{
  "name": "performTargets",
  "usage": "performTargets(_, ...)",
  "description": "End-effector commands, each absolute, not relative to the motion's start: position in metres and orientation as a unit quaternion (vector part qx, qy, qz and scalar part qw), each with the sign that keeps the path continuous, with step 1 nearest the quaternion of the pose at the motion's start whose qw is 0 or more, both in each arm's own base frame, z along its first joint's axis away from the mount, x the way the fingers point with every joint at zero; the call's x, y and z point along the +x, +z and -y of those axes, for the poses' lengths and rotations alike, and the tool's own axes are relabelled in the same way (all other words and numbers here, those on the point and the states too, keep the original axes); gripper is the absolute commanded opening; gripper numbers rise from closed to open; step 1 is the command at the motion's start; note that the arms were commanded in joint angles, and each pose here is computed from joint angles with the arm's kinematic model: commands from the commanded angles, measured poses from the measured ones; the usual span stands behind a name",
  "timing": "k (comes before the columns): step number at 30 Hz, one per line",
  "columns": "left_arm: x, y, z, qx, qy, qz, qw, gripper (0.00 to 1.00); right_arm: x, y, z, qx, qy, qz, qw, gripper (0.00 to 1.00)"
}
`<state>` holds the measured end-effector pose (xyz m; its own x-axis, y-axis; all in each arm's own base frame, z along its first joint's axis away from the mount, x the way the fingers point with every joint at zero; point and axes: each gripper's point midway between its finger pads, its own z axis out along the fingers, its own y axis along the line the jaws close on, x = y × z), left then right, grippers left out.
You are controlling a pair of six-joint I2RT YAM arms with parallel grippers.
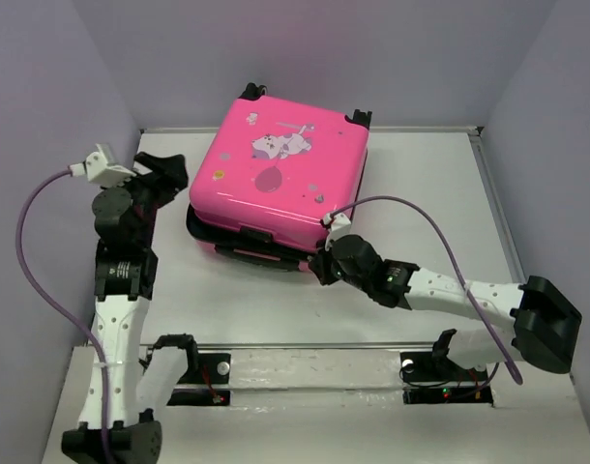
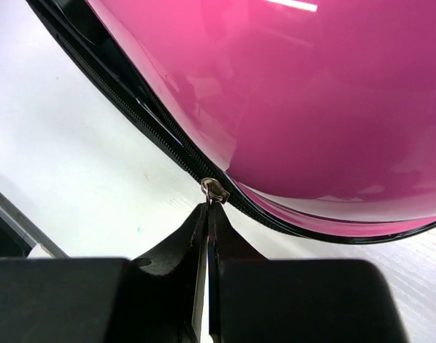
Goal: Pack the luggage
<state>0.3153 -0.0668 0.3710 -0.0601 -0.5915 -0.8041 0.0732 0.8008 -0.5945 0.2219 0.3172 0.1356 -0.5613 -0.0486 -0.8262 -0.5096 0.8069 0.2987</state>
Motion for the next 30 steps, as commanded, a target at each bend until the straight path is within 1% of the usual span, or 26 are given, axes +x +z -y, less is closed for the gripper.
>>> performTargets(1,0.336,0.273,0.0,-0.259,-0.231,-0.742,0.574,0.8,0.229,0.172,-0.323,-0.152,0.301,-0.815,0.471,0.07)
performTargets(2,0.345,0.263,-0.022,-0.288,-0.225,-0.735,0.571,0.79,0.231,0.172,-0.32,-0.152,0.3,-0.816,0.471,0.07)
performTargets(3,0.35,0.256,-0.028,-0.301,-0.226,-0.733,0.566,0.78,0.23,0.174,-0.32,-0.153,0.302,-0.814,0.472,0.07)
performTargets(7,0.364,0.207,-0.036,-0.353,-0.252,-0.739,0.516,0.73,0.227,0.176,-0.319,-0.163,0.303,-0.811,0.473,0.07)
performTargets(12,0.383,0.157,-0.035,-0.38,-0.277,-0.748,0.468,0.67,0.225,0.182,-0.318,-0.174,0.307,-0.806,0.475,0.07)
performTargets(14,0.386,0.135,-0.031,-0.385,-0.288,-0.755,0.445,0.61,0.225,0.181,-0.32,-0.178,0.306,-0.807,0.474,0.07)
performTargets(15,0.386,0.127,-0.03,-0.388,-0.29,-0.757,0.439,0.51,0.225,0.181,-0.32,-0.178,0.306,-0.806,0.473,0.07)
performTargets(18,0.384,0.105,-0.004,-0.38,-0.324,-0.764,0.409,0.31,0.225,0.179,-0.326,-0.182,0.31,-0.808,0.466,0.07)
performTargets(20,0.387,0.099,0.014,-0.367,-0.328,-0.773,0.4,0.29,0.226,0.179,-0.331,-0.183,0.314,-0.808,0.464,0.07)
performTargets(21,0.386,0.092,0.036,-0.353,-0.342,-0.782,0.382,0.29,0.226,0.181,-0.335,-0.184,0.321,-0.805,0.463,0.07)
performTargets(22,0.386,0.09,0.051,-0.342,-0.355,-0.783,0.38,0.27,0.226,0.183,-0.338,-0.189,0.326,-0.801,0.465,0.07)
performTargets(23,0.381,0.091,0.082,-0.322,-0.376,-0.789,0.365,0.26,0.227,0.187,-0.345,-0.193,0.336,-0.797,0.464,0.07)
performTargets(25,0.371,0.09,0.111,-0.301,-0.397,-0.789,0.36,0.26,0.228,0.193,-0.353,-0.195,0.348,-0.792,0.462,0.07)
performTargets(26,0.361,0.094,0.137,-0.277,-0.41,-0.793,0.355,0.26,0.223,0.198,-0.363,-0.203,0.36,-0.785,0.461,0.07)
performTargets(27,0.359,0.095,0.137,-0.278,-0.412,-0.791,0.356,0.26,0.222,0.2,-0.37,-0.208,0.364,-0.782,0.46,0.07)
performTargets(28,0.346,0.09,0.155,-0.268,-0.422,-0.797,0.339,0.26,0.224,0.205,-0.384,-0.215,0.368,-0.778,0.461,0.07)
performTargets(30,0.331,0.098,0.179,-0.243,-0.439,-0.796,0.34,0.25,0.213,0.209,-0.409,-0.242,0.376,-0.77,0.455,0.07)
